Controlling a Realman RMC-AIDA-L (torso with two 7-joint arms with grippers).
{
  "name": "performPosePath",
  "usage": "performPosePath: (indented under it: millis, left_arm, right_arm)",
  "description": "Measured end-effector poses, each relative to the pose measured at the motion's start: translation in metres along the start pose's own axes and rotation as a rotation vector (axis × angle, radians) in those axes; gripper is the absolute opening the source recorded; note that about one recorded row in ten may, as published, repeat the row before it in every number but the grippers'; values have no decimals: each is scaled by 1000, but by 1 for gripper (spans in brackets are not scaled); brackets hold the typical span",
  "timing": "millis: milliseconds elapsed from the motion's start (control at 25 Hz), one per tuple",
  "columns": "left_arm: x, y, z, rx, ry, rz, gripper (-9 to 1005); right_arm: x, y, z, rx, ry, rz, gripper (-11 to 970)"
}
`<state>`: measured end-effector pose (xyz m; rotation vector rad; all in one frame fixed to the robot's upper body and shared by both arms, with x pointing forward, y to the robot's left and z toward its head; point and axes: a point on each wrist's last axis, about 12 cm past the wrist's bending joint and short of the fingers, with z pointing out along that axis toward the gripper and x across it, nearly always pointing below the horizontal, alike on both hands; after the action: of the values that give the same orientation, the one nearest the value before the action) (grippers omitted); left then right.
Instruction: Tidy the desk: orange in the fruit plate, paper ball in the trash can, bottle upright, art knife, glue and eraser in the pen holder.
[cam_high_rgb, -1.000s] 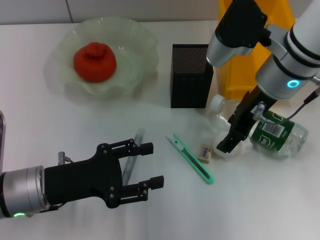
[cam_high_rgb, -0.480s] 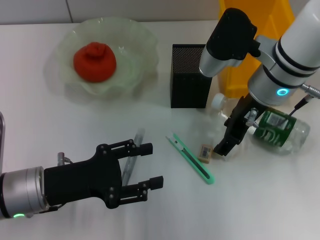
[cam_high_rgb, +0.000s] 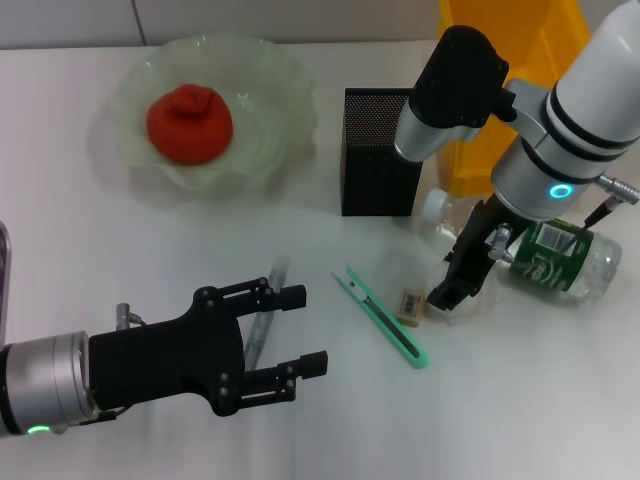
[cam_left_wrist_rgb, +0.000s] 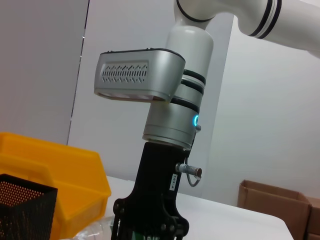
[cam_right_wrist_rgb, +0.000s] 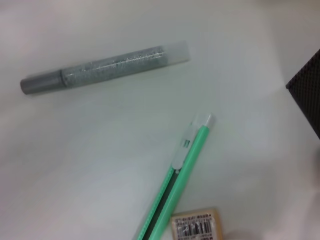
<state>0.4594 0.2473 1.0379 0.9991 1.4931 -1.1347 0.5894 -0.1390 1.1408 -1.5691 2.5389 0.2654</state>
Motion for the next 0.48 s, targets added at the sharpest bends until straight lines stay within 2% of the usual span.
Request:
performPosePath:
  millis: [200,360,440,480]
  left_arm:
    - [0,0,0,-2,-2,-1,715]
    - [0,-1,-1,-5,-4,-2,715]
    - [0,0,-1,-6,-5,-1,715]
    - [0,0,-1,-6,-5,-1,715]
  right_arm:
    - [-1,0,-6,13,-36,-2,468]
    - [0,4,-16,14,-124,-3,457]
    - [3,4,-29,-3,-274,29,457]
    - [3,4,-29,-3,-274,29,460]
